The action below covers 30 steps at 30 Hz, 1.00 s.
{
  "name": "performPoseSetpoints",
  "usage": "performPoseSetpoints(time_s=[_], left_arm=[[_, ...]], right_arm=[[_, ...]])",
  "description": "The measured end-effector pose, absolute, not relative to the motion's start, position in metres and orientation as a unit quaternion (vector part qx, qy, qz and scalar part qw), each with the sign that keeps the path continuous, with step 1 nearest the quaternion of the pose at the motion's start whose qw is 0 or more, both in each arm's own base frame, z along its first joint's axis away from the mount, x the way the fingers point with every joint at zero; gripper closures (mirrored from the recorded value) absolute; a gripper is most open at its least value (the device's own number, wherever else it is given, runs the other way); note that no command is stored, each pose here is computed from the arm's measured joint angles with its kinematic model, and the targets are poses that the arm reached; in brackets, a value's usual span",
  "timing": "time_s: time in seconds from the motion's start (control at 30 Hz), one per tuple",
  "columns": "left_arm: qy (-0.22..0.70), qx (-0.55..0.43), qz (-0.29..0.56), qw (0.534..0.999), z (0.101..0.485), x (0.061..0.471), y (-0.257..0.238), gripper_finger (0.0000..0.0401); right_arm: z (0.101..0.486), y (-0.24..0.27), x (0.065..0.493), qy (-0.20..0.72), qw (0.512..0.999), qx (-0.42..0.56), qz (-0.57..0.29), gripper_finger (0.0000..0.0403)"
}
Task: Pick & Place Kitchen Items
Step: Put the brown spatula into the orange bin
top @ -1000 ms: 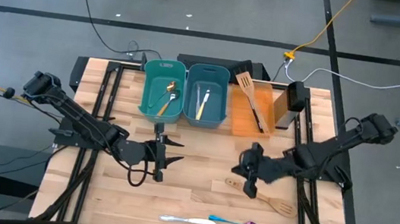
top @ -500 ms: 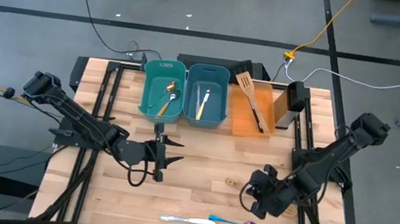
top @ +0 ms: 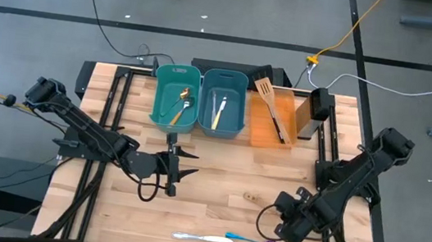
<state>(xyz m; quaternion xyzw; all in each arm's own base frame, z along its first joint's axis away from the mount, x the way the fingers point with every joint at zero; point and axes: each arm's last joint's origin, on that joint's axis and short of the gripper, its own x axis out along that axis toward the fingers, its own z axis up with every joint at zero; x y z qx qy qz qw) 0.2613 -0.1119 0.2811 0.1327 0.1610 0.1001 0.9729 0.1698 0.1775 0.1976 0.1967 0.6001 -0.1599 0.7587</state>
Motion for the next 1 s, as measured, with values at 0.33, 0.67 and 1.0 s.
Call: performPoseSetpoints(time_s=[0.33, 0.67, 1.0], left_arm=[[0.161, 0.133, 0.1, 0.973, 0.281, 0.261, -0.112, 0.0224], [0.161, 0.133, 0.1, 0.973, 0.281, 0.261, -0.112, 0.0224], [0.162, 0.133, 0.1, 0.973, 0.281, 0.261, -0.112, 0.0224]], right_arm=[[0.176, 0.186, 0.173, 0.659, 0.713, 0.182, -0.157, 0.037], [0.162, 0.189, 0.176, 0.674, 0.708, 0.144, -0.156, 0.037], [0.156, 0.189, 0.177, 0.673, 0.709, 0.127, -0.165, 0.0346]])
